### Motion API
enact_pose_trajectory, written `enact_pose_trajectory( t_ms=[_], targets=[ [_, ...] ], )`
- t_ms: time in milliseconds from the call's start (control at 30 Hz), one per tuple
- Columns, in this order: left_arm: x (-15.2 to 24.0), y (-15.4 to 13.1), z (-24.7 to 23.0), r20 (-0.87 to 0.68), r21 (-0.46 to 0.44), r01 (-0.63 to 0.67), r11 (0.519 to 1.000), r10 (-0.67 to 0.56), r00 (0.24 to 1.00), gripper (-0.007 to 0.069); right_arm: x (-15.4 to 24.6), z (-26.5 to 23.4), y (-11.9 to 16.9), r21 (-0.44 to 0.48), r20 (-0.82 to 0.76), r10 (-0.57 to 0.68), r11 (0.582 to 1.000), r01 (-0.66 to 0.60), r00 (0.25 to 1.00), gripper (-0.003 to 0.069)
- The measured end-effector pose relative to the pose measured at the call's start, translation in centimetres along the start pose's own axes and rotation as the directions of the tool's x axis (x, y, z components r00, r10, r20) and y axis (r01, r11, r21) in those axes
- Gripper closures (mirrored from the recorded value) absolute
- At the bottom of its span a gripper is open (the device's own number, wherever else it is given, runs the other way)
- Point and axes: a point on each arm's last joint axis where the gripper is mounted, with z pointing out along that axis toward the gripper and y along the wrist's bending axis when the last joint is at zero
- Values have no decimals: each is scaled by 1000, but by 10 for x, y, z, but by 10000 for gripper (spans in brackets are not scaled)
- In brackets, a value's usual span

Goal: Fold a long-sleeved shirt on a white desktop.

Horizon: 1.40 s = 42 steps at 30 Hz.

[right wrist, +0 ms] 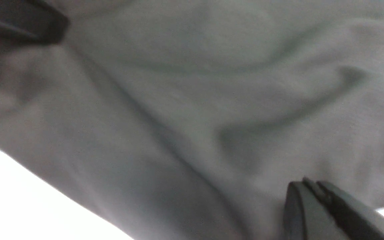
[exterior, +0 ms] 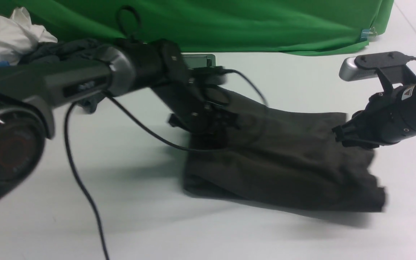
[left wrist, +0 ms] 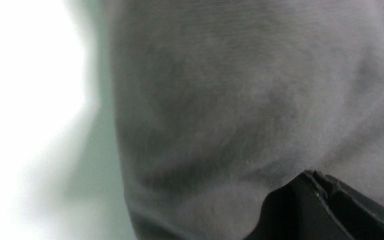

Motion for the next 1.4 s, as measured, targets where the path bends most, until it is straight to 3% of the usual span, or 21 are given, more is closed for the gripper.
enact_pose_trajectory(
  t_ms=[200,333,467,667,767,900,1100,1167,1267,1400],
  targets=[
    [8,61,-22,28,-47,159,986,-158,987,601,-10,-5,1,1,40,-5,1000,5,999,647],
    [31,101,-40,82,-53,314,948,-309,948,601,-20,-11,1,6,96,-8,1000,8,995,647],
    [49,114,-52,134,-76,365,928,-354,926,601,-23,-12,1,8,117,-3,1000,2,993,643],
    [56,112,-69,155,-120,291,949,-272,950,601,-23,-12,1,4,118,25,1000,-26,993,638],
    [54,104,-91,202,-130,256,958,-227,953,583,-23,-13,1,3,120,33,999,-33,992,630],
    [53,89,-128,286,-139,197,970,-151,946,501,-23,-32,4,-1,172,36,999,-36,984,616],
    [56,55,-177,399,-88,136,987,-90,912,283,-17,-96,12,-2,355,13,1000,-14,935,598],
    [62,23,-197,418,-43,4,999,15,908,174,-2,-130,16,3,470,2,1000,-4,882,593],
    [79,-22,-219,420,18,-185,983,161,893,96,31,-171,21,14,636,-12,1000,4,772,585],
    [115,-59,-255,401,12,-334,943,301,865,82,97,-199,22,34,811,-31,999,6,584,575]
  ],
)
